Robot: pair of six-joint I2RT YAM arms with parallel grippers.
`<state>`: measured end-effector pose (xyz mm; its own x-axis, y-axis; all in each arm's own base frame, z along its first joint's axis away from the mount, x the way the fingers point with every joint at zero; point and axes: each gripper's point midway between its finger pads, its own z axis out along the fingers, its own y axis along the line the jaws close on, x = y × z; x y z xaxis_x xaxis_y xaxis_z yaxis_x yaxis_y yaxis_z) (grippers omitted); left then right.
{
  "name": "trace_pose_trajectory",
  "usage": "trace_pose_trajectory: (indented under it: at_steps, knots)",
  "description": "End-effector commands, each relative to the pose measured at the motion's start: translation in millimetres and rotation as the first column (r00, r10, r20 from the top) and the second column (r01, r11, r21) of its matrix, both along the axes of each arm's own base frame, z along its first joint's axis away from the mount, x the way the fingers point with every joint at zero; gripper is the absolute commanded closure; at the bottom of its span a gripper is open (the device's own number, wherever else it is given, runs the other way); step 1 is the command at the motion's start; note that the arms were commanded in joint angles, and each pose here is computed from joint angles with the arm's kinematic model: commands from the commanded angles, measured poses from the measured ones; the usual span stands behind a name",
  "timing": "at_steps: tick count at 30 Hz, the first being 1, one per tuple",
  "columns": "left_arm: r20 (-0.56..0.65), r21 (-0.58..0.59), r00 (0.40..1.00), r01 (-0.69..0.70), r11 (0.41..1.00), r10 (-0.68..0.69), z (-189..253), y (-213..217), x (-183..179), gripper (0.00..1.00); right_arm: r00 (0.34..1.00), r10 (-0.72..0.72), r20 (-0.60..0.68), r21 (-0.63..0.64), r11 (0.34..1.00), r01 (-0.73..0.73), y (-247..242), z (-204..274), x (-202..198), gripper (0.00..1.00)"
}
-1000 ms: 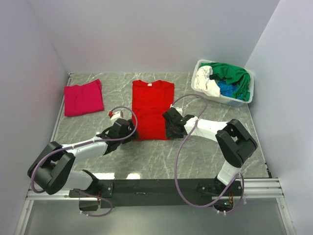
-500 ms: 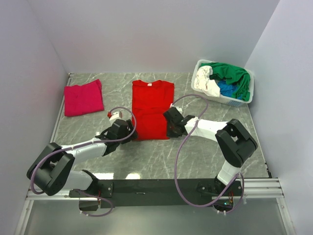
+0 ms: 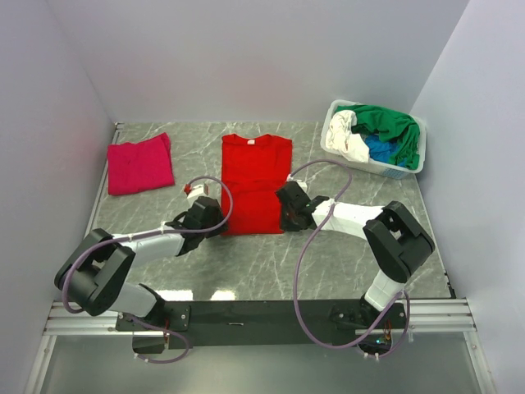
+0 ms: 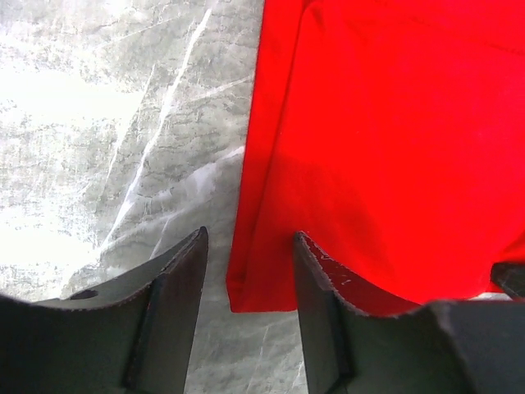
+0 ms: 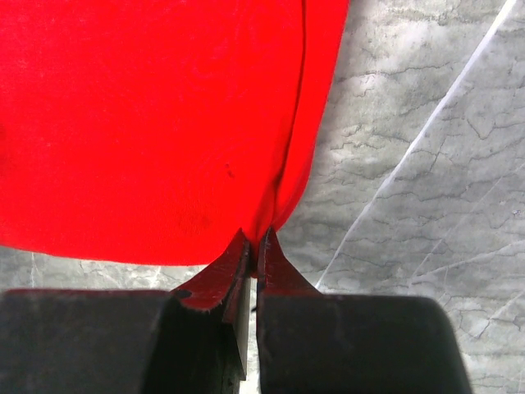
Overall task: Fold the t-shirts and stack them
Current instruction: Fold the tshirt
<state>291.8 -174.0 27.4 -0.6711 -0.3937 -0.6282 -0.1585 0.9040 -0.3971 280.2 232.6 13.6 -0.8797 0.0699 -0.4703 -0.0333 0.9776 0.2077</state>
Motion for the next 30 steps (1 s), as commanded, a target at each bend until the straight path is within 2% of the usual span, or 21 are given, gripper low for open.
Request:
trace_pose_trajectory:
  at_steps: [1, 11, 16, 19, 23, 26, 30]
  knots:
    - [-0.117, 0.068, 0.992, 0.044, 0.997, -0.036, -24, 9, -22, 0.48, 0.992, -0.013, -0.128, -0.119, 0.993, -0.002, -30, -34, -31, 1.0]
    - [-0.143, 0.003, 0.985, 0.098, 0.995, -0.097, -27, -5, -31, 0.51, 0.992, -0.011, -0.124, -0.118, 0.993, -0.004, -29, -32, -30, 1.0]
    - [-0.156, 0.01, 0.983, 0.096, 0.995, -0.093, -29, -4, -34, 0.54, 0.993, -0.012, -0.121, -0.12, 0.993, -0.002, -29, -31, -29, 1.0]
    - [-0.174, 0.037, 0.982, 0.075, 0.996, -0.068, -35, 3, -36, 0.62, 0.993, -0.01, -0.12, -0.119, 0.993, -0.004, -29, -30, -28, 1.0]
    - [-0.188, 0.046, 0.981, 0.054, 0.997, -0.045, -39, 7, -39, 0.89, 0.994, -0.007, -0.112, -0.117, 0.993, -0.007, -29, -26, -28, 1.0]
    - [-0.204, 0.059, 0.978, 0.051, 0.997, -0.038, -42, 10, -46, 0.99, 0.994, -0.006, -0.11, -0.118, 0.993, -0.007, -30, -23, -28, 1.0]
    - [-0.205, 0.059, 0.976, 0.082, 0.995, -0.068, -39, 4, -51, 0.99, 0.994, 0.007, -0.106, -0.126, 0.992, -0.021, -32, -16, -32, 1.0]
